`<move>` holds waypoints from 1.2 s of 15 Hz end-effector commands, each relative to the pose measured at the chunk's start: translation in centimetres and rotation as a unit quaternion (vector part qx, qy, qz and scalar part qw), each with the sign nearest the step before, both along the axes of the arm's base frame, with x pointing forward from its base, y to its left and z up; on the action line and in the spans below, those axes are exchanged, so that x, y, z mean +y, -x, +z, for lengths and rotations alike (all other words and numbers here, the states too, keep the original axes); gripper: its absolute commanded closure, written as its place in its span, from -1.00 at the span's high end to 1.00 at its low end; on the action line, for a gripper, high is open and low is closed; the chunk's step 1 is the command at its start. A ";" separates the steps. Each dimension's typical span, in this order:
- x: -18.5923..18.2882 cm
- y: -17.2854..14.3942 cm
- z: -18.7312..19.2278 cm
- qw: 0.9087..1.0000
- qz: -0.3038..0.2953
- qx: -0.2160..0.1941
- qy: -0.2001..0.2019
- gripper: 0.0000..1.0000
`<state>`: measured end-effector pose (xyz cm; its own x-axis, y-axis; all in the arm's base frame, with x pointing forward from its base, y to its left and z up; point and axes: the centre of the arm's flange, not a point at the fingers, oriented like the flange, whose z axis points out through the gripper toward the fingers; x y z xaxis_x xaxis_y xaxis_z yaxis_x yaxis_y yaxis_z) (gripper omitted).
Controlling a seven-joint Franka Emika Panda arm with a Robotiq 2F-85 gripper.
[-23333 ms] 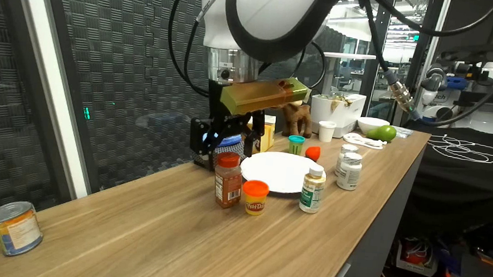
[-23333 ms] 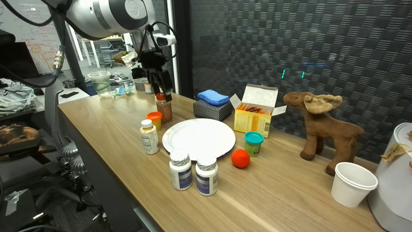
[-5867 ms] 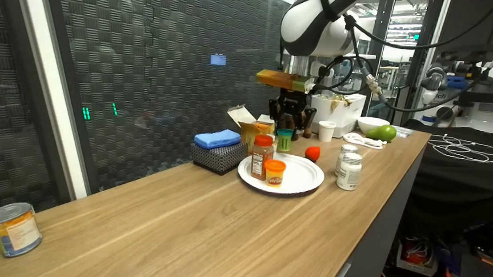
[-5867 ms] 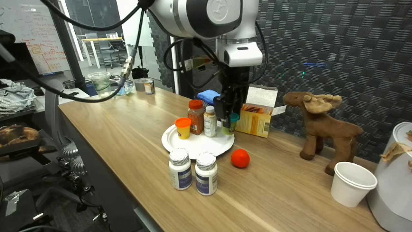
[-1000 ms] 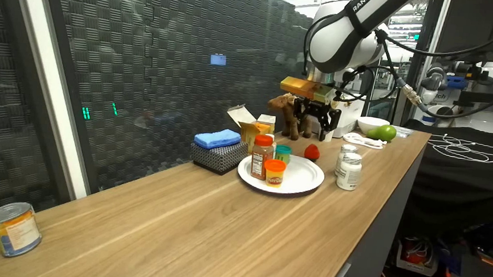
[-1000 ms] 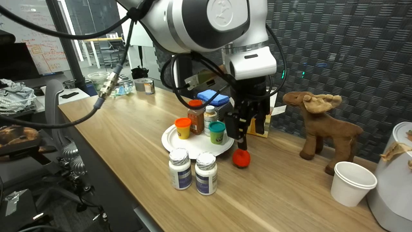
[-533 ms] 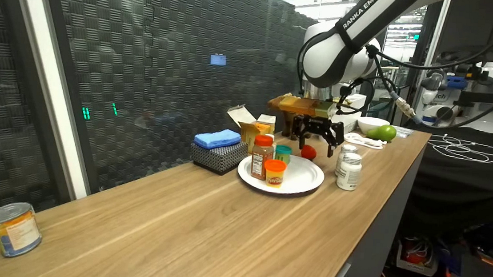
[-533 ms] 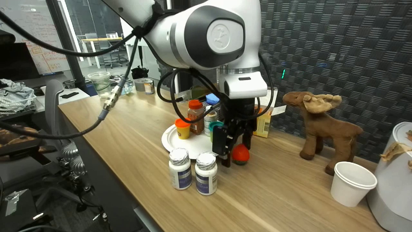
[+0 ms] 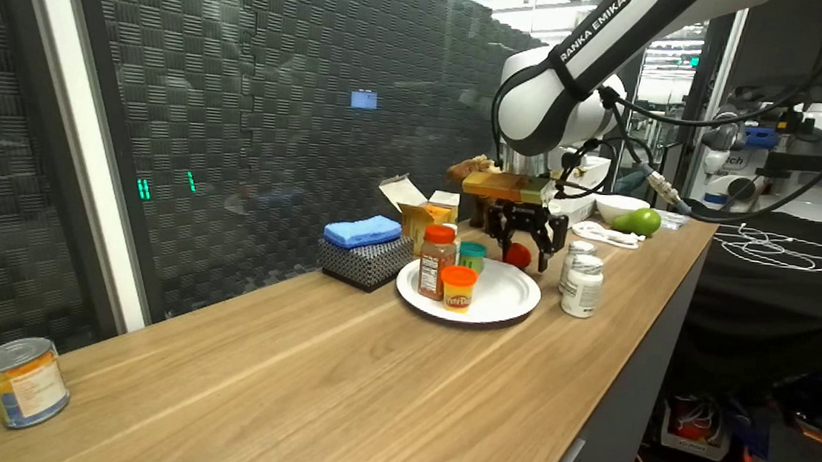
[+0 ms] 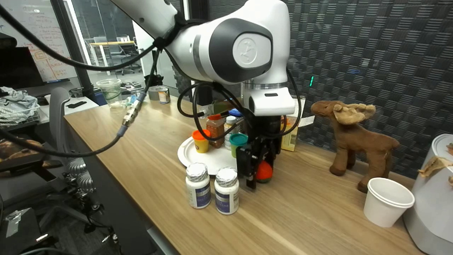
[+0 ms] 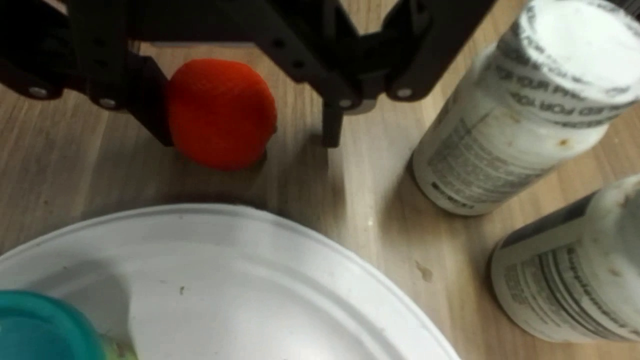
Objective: Put all the objects surrounding the plate onto the plate.
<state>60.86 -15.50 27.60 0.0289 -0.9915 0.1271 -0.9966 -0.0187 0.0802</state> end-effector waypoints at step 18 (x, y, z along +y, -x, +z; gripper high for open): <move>8.4 4.6 5.5 0.988 0.114 -0.040 -0.099 -0.54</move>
<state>57.87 -8.68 32.76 0.1816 -0.9834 -0.0042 -0.9833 -0.1816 -0.0118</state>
